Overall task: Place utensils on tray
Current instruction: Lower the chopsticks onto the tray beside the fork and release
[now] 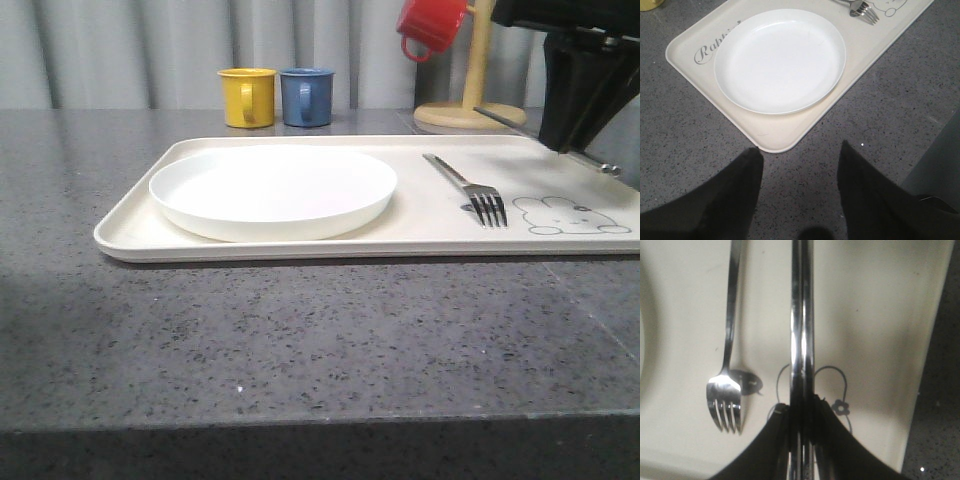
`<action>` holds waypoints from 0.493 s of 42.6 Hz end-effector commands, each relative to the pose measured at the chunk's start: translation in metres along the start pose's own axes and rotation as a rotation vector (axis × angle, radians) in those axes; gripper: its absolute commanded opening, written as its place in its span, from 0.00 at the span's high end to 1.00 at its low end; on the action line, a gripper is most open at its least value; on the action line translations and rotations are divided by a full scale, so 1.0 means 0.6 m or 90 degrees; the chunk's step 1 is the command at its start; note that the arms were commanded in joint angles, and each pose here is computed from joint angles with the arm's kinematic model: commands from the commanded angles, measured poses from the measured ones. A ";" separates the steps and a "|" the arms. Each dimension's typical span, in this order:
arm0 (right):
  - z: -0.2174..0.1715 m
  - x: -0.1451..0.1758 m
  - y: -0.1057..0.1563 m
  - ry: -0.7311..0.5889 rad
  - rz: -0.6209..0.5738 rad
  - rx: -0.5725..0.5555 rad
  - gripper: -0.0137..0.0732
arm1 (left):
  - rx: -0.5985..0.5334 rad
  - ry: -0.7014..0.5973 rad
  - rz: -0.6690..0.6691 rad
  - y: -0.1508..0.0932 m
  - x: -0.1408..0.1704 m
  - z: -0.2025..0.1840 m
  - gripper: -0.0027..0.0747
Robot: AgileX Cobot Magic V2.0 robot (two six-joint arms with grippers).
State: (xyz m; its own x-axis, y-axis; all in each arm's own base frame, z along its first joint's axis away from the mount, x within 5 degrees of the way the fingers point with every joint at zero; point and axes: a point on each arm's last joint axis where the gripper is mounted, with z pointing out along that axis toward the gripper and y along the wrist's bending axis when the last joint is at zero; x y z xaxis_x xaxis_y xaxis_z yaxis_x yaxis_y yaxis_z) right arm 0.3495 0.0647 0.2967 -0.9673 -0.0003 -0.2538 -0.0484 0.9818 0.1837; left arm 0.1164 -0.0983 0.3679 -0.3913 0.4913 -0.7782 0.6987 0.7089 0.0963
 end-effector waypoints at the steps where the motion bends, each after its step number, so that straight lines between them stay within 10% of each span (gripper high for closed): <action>1: -0.027 -0.014 0.006 -0.066 0.048 -0.016 0.80 | -0.003 -0.065 -0.002 0.000 -0.022 -0.012 0.52; 12: 0.014 -0.023 0.007 -0.030 0.082 -0.033 0.75 | -0.003 -0.065 -0.002 0.000 -0.022 -0.012 0.52; 21: 0.016 -0.023 0.005 -0.027 0.073 -0.028 0.50 | -0.003 -0.065 -0.002 0.000 -0.022 -0.012 0.52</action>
State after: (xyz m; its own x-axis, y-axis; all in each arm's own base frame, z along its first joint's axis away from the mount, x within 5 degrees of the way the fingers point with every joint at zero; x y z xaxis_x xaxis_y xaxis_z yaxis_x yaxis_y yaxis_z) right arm 0.3672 0.0695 0.2652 -0.9763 0.1167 -0.1823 0.0738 0.9712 0.2268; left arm 0.1164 -0.0983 0.3679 -0.3913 0.4913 -0.7782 0.6987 0.7089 0.0963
